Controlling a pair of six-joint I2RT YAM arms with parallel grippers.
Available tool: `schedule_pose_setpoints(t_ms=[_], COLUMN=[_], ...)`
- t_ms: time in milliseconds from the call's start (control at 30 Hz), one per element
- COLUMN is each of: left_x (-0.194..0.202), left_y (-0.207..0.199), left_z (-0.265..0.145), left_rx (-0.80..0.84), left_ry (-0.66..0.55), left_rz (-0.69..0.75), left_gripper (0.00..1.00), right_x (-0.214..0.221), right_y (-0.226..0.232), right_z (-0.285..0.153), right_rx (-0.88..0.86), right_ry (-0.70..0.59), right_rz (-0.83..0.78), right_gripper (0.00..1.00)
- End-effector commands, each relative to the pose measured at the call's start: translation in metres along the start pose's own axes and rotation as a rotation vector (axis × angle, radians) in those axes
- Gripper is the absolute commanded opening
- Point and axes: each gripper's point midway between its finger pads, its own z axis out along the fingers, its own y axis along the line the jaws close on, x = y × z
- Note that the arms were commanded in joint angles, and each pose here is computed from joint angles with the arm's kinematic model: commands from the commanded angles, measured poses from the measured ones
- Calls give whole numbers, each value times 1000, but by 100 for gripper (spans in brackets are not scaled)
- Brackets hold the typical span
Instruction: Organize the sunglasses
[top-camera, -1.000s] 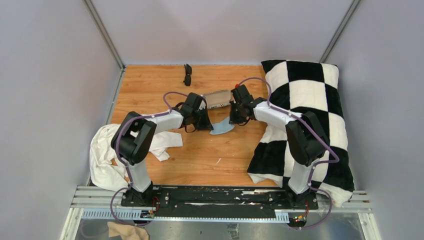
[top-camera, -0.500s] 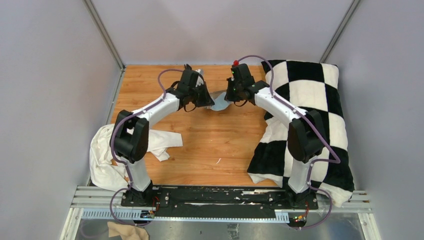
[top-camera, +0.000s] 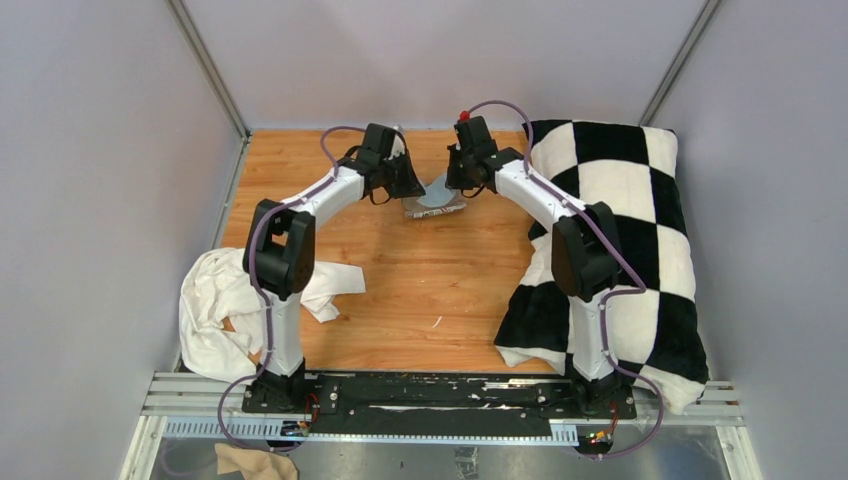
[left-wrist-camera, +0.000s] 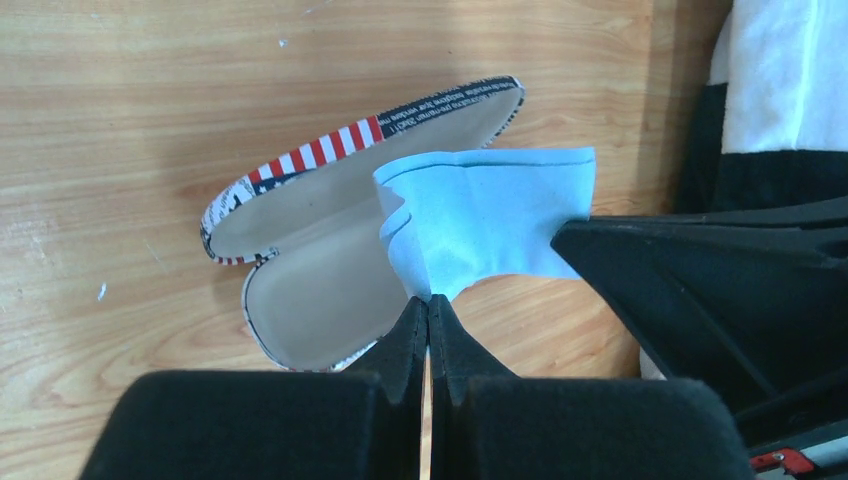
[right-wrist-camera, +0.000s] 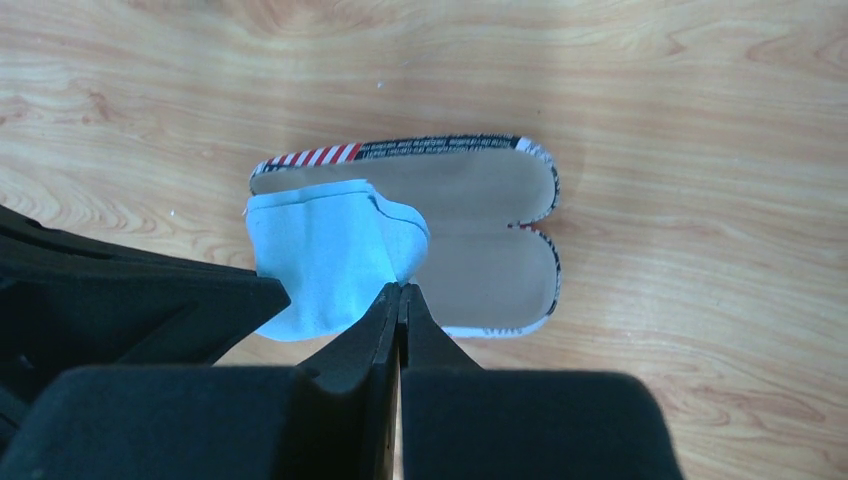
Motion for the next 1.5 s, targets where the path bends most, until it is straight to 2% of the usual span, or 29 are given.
schedule_pose_setpoints(t_ms=[0,300,1000,1467], left_x=[0,19,40,31], left_y=[7,24,44,60], left_z=[9,19,15,25], left_rx=[-1,-14,-62,-116], left_ry=[33,88,131,114], left_rz=[1,-11,27,67], left_gripper=[0,0,0,0], right_x=[-10,15,53,57], right_y=[-13,-26,-46,-53], right_z=[11,23,9,25], right_rx=[22,42,83,101], right_ry=[4,68,135,134], right_rz=[-1,5,12,0], right_gripper=[0,0,0,0])
